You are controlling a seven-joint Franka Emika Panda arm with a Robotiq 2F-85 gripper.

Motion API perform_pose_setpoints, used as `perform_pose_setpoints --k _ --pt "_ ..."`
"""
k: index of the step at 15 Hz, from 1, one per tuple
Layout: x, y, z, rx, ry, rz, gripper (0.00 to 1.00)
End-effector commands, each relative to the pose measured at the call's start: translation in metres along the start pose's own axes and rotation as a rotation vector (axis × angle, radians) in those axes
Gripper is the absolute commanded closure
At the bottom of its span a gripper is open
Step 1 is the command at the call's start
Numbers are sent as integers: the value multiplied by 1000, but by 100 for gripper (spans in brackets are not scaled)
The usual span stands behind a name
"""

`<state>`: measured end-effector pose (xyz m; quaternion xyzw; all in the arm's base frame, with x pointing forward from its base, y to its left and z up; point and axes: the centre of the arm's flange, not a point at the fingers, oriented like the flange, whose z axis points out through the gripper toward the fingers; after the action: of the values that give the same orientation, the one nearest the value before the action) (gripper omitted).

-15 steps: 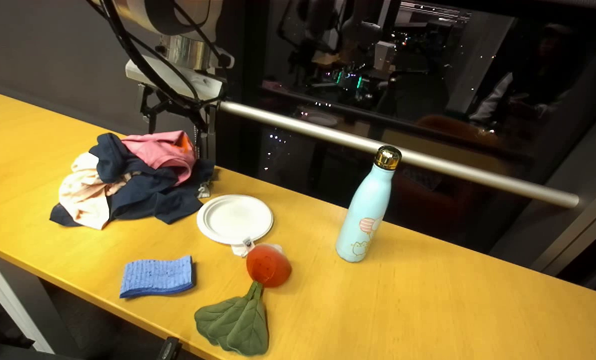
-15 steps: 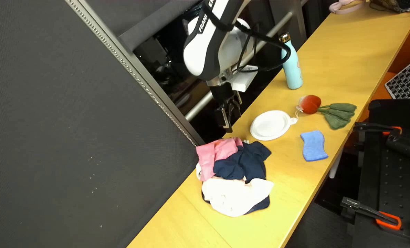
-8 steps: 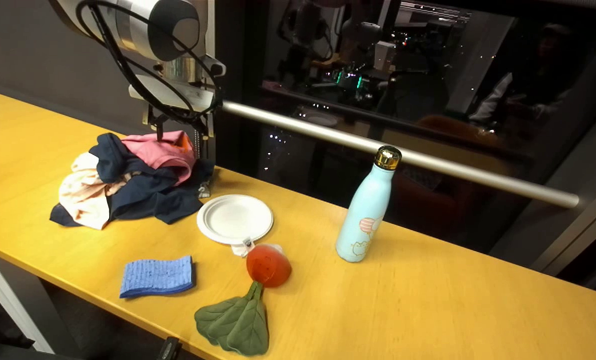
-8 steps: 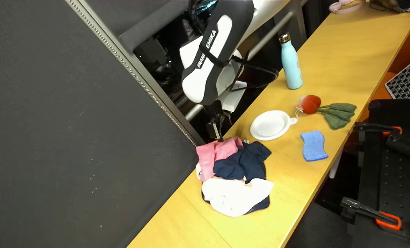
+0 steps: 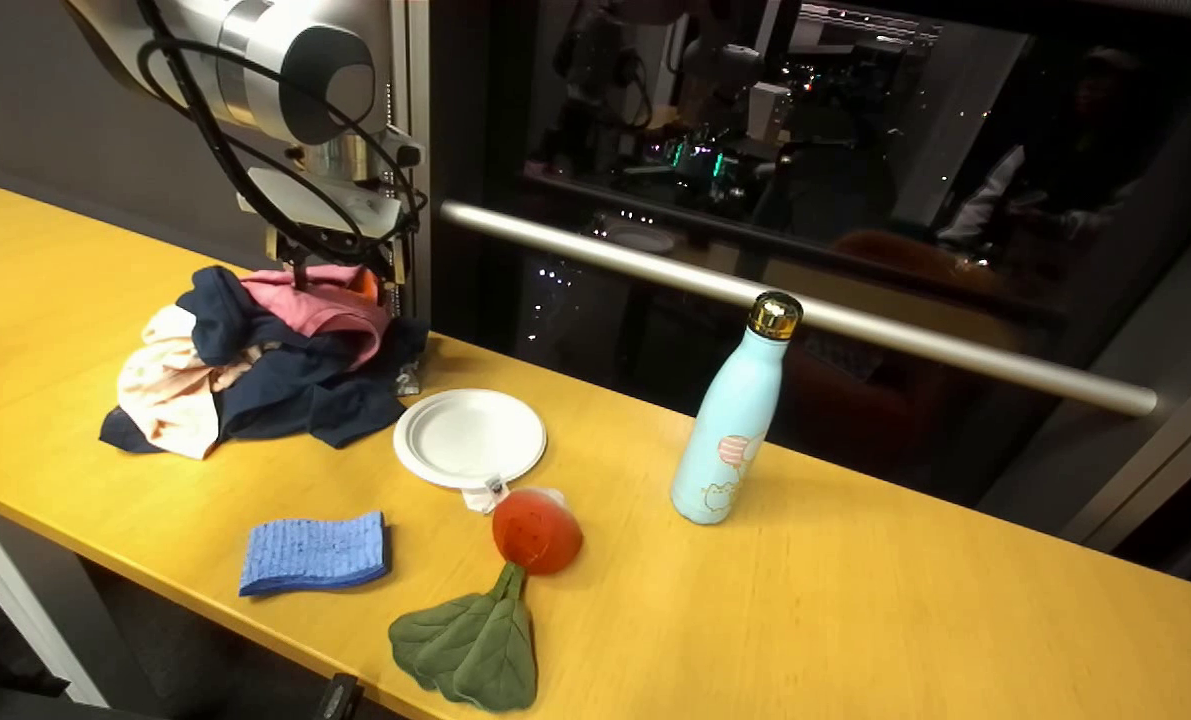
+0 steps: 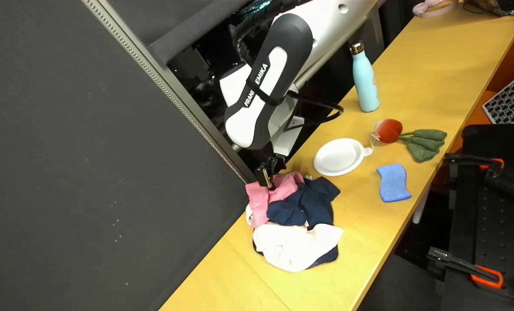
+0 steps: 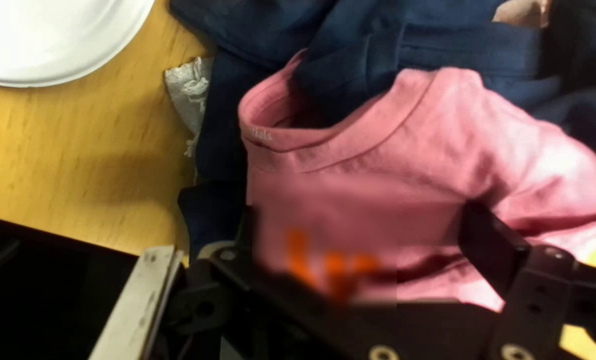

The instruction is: Pull out the towel from the pile

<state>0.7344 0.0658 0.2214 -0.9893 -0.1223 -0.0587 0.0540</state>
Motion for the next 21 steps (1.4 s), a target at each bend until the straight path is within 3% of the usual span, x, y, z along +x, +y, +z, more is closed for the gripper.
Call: perform_pose_setpoints --k 1,2,4,12,14,21 --pt "13 -11 17 12 -22 -8 0" --pt "13 -13 20 18 -24 -12 25" --pt "13 -15 23 25 -27 -15 32" --pt "18 -23 10 49 -24 -25 95" --pt "25 -27 -3 75 -16 -26 100" --pt "52 -49 -67 118 47 -79 98"
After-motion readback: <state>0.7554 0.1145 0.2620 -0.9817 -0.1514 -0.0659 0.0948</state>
